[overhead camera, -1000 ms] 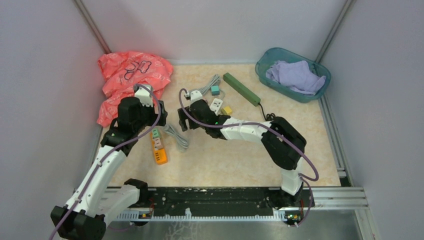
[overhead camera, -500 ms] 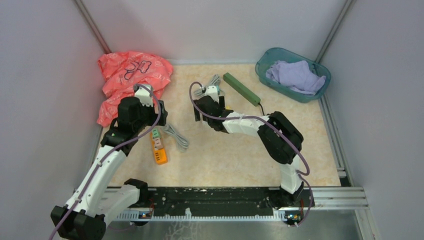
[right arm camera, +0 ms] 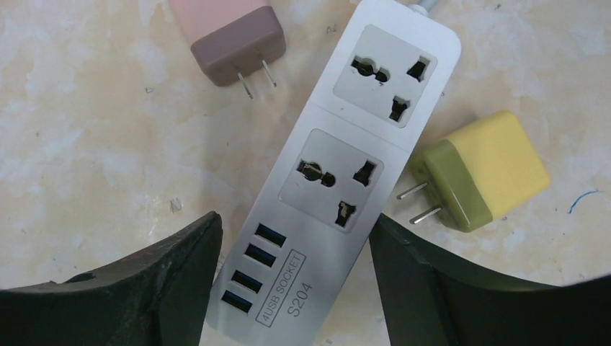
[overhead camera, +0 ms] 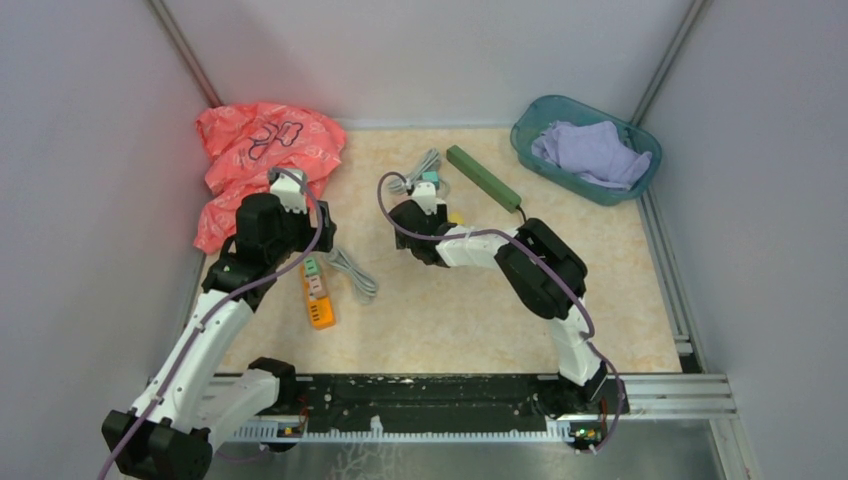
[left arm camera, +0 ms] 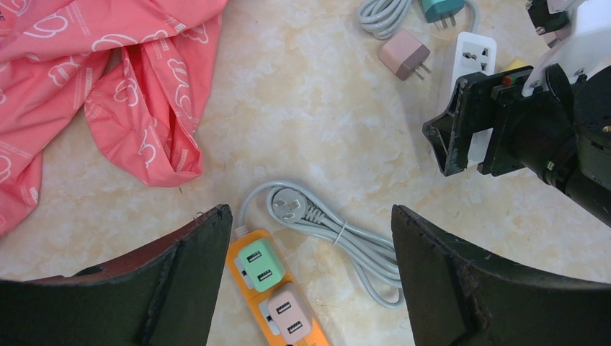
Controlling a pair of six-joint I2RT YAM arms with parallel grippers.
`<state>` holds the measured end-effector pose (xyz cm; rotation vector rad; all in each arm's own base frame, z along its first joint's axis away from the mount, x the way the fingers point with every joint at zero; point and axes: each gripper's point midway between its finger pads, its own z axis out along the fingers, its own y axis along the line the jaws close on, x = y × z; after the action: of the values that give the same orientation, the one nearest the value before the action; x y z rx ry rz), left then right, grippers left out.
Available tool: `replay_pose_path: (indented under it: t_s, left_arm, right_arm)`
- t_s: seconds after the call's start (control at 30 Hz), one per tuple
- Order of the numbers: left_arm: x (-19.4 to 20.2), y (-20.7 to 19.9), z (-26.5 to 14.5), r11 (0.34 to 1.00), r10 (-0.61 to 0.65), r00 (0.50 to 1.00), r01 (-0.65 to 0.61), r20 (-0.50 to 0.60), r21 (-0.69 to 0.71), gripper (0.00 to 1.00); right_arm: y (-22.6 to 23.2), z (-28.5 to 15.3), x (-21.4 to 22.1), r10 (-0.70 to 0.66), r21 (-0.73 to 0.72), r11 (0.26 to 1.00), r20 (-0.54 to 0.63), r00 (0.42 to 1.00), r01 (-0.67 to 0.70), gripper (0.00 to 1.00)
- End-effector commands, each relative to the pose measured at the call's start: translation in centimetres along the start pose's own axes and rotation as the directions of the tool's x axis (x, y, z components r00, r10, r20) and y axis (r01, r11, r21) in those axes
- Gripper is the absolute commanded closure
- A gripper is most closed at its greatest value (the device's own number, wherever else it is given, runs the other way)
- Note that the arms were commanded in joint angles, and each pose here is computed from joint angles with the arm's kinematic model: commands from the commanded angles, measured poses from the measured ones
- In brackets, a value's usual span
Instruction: Insert the plug
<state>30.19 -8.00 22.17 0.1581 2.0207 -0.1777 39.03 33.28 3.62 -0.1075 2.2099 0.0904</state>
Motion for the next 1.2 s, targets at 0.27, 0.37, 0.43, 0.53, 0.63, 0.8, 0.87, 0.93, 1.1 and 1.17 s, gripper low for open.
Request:
replay_pose_path:
  t_s: [0.27, 0.37, 0.43, 0.53, 0.63, 0.8, 0.87, 0.93, 1.1, 1.17]
  left_arm:
    - [0.1, -0.1, 0.4, 1.000, -0.005, 1.000, 0.005, 0.007, 0.015, 0.14]
    - [0.0, -0.2, 0.4, 1.000, -0.005, 1.000, 0.004, 0.009, 0.018, 0.14]
    - [0.0, -0.2, 0.5, 1.000, -0.005, 1.000, 0.005, 0.008, 0.021, 0.14]
    - [0.1, -0.3, 0.4, 1.000, -0.003, 1.000, 0.003, 0.006, 0.026, 0.14]
    - [0.1, -0.5, 0.4, 0.999, -0.003, 1.000, 0.003, 0.006, 0.034, 0.14]
    - [0.1, -0.8, 0.5, 0.998, 0.011, 1.000, -0.012, 0.008, 0.057, 0.14]
    - [0.1, -1.0, 0.5, 0.998, 0.013, 1.000, -0.013, 0.009, 0.068, 0.14]
    - [0.2, -1.2, 0.5, 0.997, 0.012, 1.000, -0.012, 0.007, 0.078, 0.14]
    - [0.5, -1.8, 0.6, 0.993, 0.009, 1.000, -0.008, -0.005, 0.115, 0.15]
    - [0.6, -2.1, 0.7, 0.992, 0.002, 1.000, -0.001, -0.010, 0.130, 0.15]
  right_arm:
    - [-3.5, -4.7, 0.5, -0.017, -0.045, 0.999, -0.006, 1.000, 0.017, 0.78]
    - [-4.5, -6.5, 2.1, -0.042, -0.084, 0.996, -0.046, 0.998, 0.038, 0.84]
    - [-4.9, -7.7, 2.9, -0.056, -0.116, 0.992, -0.065, 0.996, 0.048, 0.86]
    - [-5.4, -9.6, 4.1, -0.079, -0.185, 0.981, -0.083, 0.993, 0.063, 0.88]
    - [-5.0, -11.3, 5.6, -0.136, -0.278, 0.955, -0.096, 0.986, 0.105, 0.88]
    - [-3.6, -14.0, 8.0, -0.255, -0.421, 0.886, -0.090, 0.963, 0.196, 0.90]
    - [-2.9, -15.0, 8.7, -0.311, -0.458, 0.855, -0.073, 0.948, 0.245, 0.91]
    - [-2.4, -15.8, 9.4, -0.357, -0.487, 0.826, -0.066, 0.932, 0.283, 0.91]
    - [-3.2, -16.6, 10.2, -0.388, -0.492, 0.818, -0.088, 0.918, 0.299, 0.88]
    - [-4.2, -16.6, 10.3, -0.396, -0.458, 0.832, -0.097, 0.913, 0.312, 0.83]
